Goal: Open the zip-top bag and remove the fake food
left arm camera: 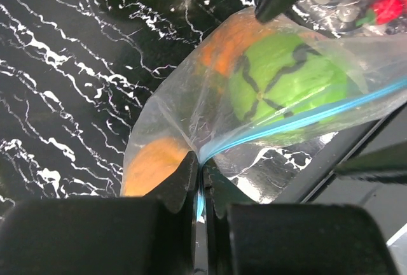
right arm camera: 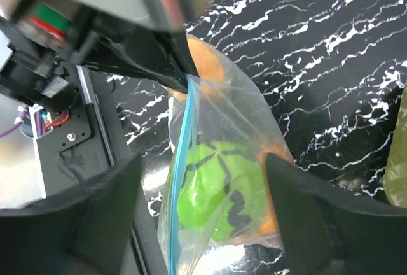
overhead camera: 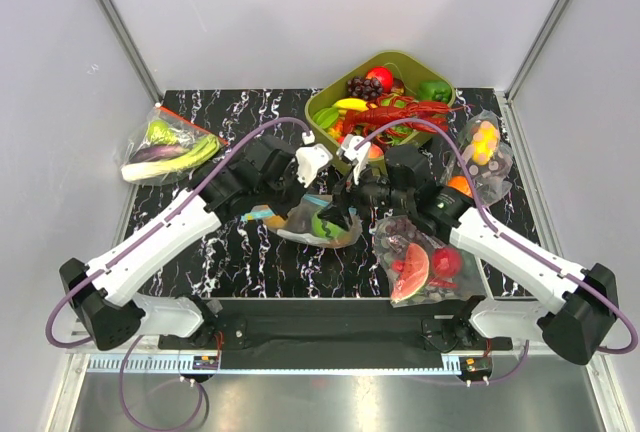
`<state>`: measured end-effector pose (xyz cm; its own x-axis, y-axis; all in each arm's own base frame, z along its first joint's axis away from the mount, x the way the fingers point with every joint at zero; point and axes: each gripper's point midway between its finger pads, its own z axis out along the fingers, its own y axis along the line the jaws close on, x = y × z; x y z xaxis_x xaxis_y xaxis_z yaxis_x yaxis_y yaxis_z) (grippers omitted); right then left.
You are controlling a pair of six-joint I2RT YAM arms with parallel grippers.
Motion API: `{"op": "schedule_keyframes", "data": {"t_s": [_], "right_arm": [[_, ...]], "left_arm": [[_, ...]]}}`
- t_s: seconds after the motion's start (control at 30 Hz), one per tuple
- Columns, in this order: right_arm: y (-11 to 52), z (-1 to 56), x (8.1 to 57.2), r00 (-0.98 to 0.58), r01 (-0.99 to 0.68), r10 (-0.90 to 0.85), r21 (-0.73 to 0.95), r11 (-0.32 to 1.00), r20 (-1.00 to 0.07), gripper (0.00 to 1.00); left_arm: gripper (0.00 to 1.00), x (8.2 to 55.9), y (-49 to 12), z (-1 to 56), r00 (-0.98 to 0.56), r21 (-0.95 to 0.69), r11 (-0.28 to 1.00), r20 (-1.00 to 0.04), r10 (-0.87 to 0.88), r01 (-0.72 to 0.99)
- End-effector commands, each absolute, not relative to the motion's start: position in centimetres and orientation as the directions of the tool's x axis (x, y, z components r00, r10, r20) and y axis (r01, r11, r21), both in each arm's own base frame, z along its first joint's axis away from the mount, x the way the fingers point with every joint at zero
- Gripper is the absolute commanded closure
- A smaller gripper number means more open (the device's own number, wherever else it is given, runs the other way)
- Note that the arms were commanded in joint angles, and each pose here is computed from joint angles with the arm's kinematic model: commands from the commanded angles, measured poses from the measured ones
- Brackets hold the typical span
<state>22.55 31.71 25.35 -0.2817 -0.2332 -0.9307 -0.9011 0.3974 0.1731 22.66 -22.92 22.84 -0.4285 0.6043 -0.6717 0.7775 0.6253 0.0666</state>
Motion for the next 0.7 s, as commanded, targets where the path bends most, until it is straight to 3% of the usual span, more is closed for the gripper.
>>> {"op": "schedule_keyframes", "data": {"t_s": [0.0, 0.17, 0.2, 0.3, 0.37, 0.4, 0.43, 0.53, 0.67], "right_arm": [[31.5, 25.2, 22.5, -0.263, -0.900, -0.243, 0.146, 0.411, -0.934, 0.22], [31.3, 24.9, 22.8, -0.270, -0.890, -0.244, 0.145, 0.432, -0.931, 0.59], [31.3, 24.9, 23.0, -0.271, -0.885, -0.243, 0.142, 0.442, -0.931, 0.77], [30.9, 25.1, 23.5, -0.260, -0.871, -0.217, 0.132, 0.474, -0.941, 1.00], [30.6, 24.9, 23.9, -0.263, -0.853, -0.194, 0.134, 0.504, -0.945, 1.00], [30.3, 24.9, 24.5, -0.263, -0.834, -0.185, 0.126, 0.538, -0.947, 1.00], [30.1, 24.8, 24.8, -0.264, -0.823, -0.183, 0.122, 0.554, -0.947, 1.00], [29.6, 24.4, 25.8, -0.298, -0.785, -0.161, 0.146, 0.602, -0.941, 1.00], [28.6, 24.4, 26.7, -0.317, -0.754, -0.133, 0.165, 0.635, -0.939, 1.00]], "left_arm": [[0.93, 23.1, -24.9, 26.7, -0.345, 0.051, 0.588, -0.767, 0.541, 0.807], [0.91, 22.8, -25.1, 26.9, -0.338, 0.041, 0.579, -0.777, 0.531, 0.814], [0.87, 22.9, -25.0, 27.0, -0.334, 0.043, 0.584, -0.785, 0.521, 0.811], [0.66, 24.0, -24.3, 27.9, -0.326, 0.073, 0.652, -0.820, 0.470, 0.754], [0.49, 25.2, -22.8, 27.9, -0.341, 0.097, 0.744, -0.845, 0.413, 0.661], [0.34, 25.6, -22.5, 29.9, -0.289, 0.089, 0.771, -0.895, 0.339, 0.631], [0.27, 25.7, -22.3, 30.4, -0.279, 0.067, 0.792, -0.915, 0.291, 0.606], [0.20, 25.9, -21.1, 30.9, -0.249, 0.019, 0.848, -0.952, 0.177, 0.530], [0.19, 26.9, -18.3, 29.4, -0.272, 0.013, 0.929, -0.954, 0.121, 0.369]]}}
